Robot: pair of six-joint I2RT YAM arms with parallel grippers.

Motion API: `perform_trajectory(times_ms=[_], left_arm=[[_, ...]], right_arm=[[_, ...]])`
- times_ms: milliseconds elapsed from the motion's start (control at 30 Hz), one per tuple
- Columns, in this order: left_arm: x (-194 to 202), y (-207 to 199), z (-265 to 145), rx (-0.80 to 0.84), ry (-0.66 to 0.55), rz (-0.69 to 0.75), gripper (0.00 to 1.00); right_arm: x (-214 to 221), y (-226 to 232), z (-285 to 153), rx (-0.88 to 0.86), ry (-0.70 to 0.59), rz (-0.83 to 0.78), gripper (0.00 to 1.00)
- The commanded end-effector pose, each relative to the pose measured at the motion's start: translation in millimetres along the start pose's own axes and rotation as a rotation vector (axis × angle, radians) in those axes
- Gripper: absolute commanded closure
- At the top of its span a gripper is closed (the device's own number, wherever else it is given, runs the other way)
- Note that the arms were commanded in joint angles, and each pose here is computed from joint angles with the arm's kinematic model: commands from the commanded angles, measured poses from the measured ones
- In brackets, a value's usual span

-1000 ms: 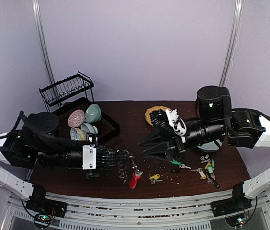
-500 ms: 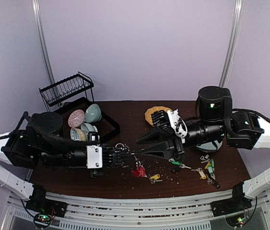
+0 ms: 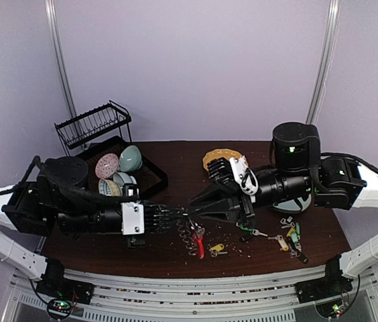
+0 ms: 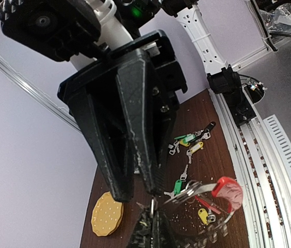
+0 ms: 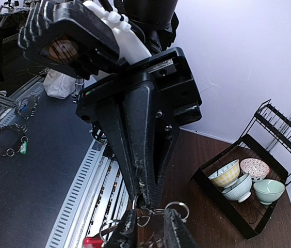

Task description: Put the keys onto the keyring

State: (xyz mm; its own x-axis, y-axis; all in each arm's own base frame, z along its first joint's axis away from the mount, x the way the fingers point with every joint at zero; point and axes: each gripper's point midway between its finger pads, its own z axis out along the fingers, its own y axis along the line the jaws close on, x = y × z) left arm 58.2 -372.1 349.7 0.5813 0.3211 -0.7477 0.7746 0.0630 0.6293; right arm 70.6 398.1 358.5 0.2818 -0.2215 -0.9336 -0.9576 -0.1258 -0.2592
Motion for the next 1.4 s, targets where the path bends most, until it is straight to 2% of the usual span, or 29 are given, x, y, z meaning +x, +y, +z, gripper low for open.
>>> perform_trajectory(times_ms=[0, 67, 367, 400, 467, 567, 700, 833, 933, 1100, 1167, 1267, 1367], left_arm=[[-20.7, 24.1, -8.6, -0.088, -0.077, -0.032, 1.0], [-20.9, 24.7, -10.2, -0.091, -0.08, -0.039, 1.0], [-21.2, 23.3, -11.0, -0.085, -0.086, -0.053, 1.0], [-20.5, 23.2, -10.7, -0.085, -0.083, -0.054, 1.0], [-18.9, 26.8, -11.0, -0.108, -0.077, -0.063, 1.0], [-13.6, 38.0, -13.8, -0.212, -0.098, -0.07, 1.0], [1.2, 59.7, -22.2, -0.476, -0.084, 0.061, 1.0], [13.3, 74.6, -32.7, -0.728, -0.072, 0.198, 1.0], [21.1, 73.4, -25.2, -0.845, -0.069, 0.245, 1.0], [33.6, 77.7, -27.4, -1.101, -0.017, 0.311, 1.0], [38.7, 74.2, -13.7, -1.112, 0.047, 0.372, 1.0], [38.4, 74.0, -8.8, -1.111, 0.023, 0.332, 1.0], [43.4, 77.3, -7.4, -1.12, 0.048, 0.321, 1.0]], right_arm=[[15.0, 7.4, 5.3, -0.029, 0.041, 0.015, 0.76], [14.0, 8.2, 4.5, -0.03, 0.033, 0.016, 0.75], [4.4, 7.3, 1.4, -0.024, -0.007, 0.027, 0.85], [2.4, 7.4, 0.7, -0.024, -0.015, 0.027, 0.85], [0.6, 6.1, -1.1, -0.013, -0.022, 0.032, 0.75], [-1.7, -16.1, -11.4, 0.098, -0.032, 0.083, 0.72], [-6.6, -56.3, -35.8, 0.224, -0.145, 0.272, 0.64], [-7.1, -90.4, -49.2, 0.292, -0.219, 0.545, 0.66], [-0.7, -104.9, -40.0, 0.317, -0.191, 0.74, 0.73], [2.9, -102.0, -26.0, 0.252, -0.161, 0.951, 0.72], [7.4, -103.3, -28.2, 0.275, -0.151, 0.993, 0.72], [18.3, -105.0, -31.7, 0.326, -0.117, 1.029, 0.71], [27.0, -99.8, -30.1, 0.321, -0.064, 1.047, 0.73]])
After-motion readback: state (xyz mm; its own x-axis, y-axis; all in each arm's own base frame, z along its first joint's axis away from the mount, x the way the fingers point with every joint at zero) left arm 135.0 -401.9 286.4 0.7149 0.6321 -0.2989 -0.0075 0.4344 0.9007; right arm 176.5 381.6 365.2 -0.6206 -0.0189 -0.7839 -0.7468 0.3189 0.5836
